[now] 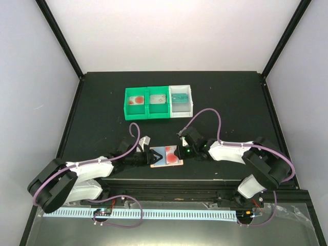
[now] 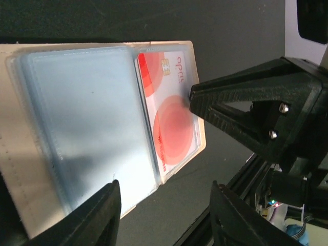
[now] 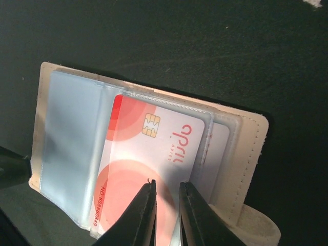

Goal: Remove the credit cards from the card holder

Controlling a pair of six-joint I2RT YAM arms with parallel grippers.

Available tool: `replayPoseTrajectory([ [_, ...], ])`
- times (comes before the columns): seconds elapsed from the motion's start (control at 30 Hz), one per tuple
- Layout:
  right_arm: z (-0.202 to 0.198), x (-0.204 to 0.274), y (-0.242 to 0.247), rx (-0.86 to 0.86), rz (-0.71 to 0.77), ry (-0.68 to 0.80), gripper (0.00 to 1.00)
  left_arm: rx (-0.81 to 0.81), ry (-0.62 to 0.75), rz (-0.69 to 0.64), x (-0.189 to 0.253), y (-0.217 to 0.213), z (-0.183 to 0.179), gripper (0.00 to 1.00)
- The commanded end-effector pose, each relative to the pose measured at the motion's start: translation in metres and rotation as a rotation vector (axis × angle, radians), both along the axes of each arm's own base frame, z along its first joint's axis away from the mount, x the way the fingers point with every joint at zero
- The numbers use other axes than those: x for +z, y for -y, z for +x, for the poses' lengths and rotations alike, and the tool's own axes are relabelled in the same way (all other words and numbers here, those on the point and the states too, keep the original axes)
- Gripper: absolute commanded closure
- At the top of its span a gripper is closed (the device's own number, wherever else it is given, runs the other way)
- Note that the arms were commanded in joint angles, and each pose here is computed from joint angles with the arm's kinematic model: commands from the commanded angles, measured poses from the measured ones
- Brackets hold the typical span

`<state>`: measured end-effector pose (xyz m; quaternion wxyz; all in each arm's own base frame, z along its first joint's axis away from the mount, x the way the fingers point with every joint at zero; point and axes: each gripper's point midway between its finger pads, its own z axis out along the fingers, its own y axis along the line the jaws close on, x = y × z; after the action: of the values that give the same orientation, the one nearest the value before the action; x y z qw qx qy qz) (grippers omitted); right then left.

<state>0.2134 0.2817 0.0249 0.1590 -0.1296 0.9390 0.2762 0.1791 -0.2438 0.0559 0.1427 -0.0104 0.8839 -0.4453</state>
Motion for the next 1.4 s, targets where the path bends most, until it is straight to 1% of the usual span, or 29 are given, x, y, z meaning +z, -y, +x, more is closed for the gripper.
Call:
replayPoseTrajectory([
  [0.0, -0.014, -0.013, 0.001, 0.012, -0.014, -0.042, 0.87, -0.006, 0.050, -0.072, 0.019, 0.016, 0.013, 0.53],
  [0.27, -0.019, -0.017, 0.000, 0.007, 0.000, -0.056, 0.88, 0.004, 0.006, -0.082, 0.007, 0.024, 0.015, 0.62],
  [0.57, -0.022, -0.020, 0.002, 0.001, -0.004, -0.060, 0.89, -0.005, -0.005, -0.077, -0.005, 0.035, 0.019, 0.61],
  [0.7, -0.021, -0.019, 0.002, 0.000, -0.004, -0.055, 0.89, 0.006, -0.030, -0.049, -0.017, 0.036, 0.019, 0.61],
  [0.93, -0.024, -0.022, 0.006, -0.008, 0.000, -0.053, 0.91, 0.018, -0.058, -0.047, -0.022, 0.040, 0.018, 0.61],
  [1.1, -0.025, -0.023, 0.007, -0.019, 0.009, -0.054, 0.91, 0.025, -0.076, -0.067, -0.022, 0.042, 0.017, 0.61],
  [1.23, -0.025, -0.024, 0.007, -0.024, 0.014, -0.055, 0.92, 0.010, -0.080, -0.107, -0.014, 0.049, 0.015, 0.61],
  [1.3, -0.025, -0.024, 0.007, -0.025, 0.016, -0.057, 0.92, 0.002, -0.078, -0.124, -0.009, 0.051, 0.014, 0.62],
  [1.37, -0.025, -0.024, 0.007, -0.025, 0.016, -0.057, 0.92, -0.002, -0.074, -0.139, -0.004, 0.053, 0.014, 0.67],
])
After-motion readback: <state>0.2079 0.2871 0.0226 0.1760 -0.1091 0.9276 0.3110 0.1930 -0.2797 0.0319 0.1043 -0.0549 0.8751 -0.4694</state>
